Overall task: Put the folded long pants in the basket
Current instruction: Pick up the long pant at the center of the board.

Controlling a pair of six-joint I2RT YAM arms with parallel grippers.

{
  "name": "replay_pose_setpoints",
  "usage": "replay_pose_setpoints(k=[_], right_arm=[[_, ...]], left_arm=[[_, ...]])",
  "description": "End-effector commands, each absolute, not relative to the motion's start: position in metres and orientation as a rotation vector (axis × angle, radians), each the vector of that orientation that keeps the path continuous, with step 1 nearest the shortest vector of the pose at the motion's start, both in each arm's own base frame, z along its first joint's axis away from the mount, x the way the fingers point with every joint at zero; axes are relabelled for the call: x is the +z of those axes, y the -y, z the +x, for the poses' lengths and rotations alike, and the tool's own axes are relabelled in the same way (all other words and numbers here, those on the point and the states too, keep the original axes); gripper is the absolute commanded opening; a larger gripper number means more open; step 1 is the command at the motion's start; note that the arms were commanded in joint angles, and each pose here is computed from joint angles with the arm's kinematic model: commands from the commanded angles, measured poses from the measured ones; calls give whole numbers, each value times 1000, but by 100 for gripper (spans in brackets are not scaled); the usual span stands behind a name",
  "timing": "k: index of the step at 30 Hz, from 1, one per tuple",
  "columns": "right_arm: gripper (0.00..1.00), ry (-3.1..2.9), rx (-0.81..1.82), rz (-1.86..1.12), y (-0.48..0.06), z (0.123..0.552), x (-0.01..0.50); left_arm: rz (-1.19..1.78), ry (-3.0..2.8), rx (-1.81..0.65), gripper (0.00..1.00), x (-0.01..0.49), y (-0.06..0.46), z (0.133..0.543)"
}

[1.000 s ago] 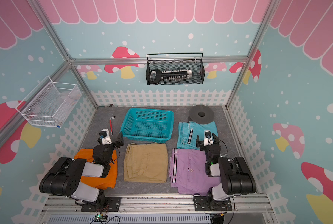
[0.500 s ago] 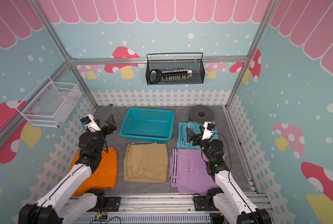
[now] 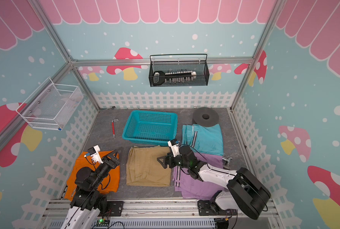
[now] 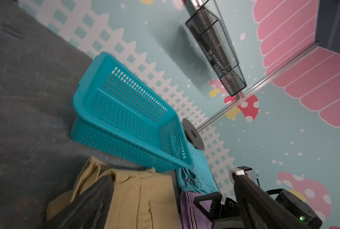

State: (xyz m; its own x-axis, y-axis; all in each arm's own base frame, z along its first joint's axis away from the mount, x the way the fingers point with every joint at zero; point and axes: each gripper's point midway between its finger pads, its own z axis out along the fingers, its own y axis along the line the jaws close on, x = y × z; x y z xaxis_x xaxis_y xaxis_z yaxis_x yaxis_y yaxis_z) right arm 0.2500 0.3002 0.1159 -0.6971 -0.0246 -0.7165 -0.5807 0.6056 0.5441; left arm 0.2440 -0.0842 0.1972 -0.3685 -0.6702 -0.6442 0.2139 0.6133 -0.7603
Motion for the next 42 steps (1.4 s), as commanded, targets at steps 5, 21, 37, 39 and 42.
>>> replay_pose_setpoints(k=[5, 21, 37, 39, 42], right_arm=[[91, -2276, 719, -392, -290, 278, 74], [88, -2390, 601, -411, -300, 282, 25], [1, -2331, 634, -377, -286, 271, 47], [0, -2332, 632, -378, -285, 271, 46], [0, -2338, 614, -377, -282, 271, 41]], left_arm=[[-617, -2027, -876, 99, 144, 79, 263], [-621, -2256, -790, 99, 102, 104, 271], [-592, -2316, -711, 99, 74, 113, 250], [-613, -2331, -658, 99, 67, 110, 252], [-640, -2343, -589, 99, 57, 104, 256]])
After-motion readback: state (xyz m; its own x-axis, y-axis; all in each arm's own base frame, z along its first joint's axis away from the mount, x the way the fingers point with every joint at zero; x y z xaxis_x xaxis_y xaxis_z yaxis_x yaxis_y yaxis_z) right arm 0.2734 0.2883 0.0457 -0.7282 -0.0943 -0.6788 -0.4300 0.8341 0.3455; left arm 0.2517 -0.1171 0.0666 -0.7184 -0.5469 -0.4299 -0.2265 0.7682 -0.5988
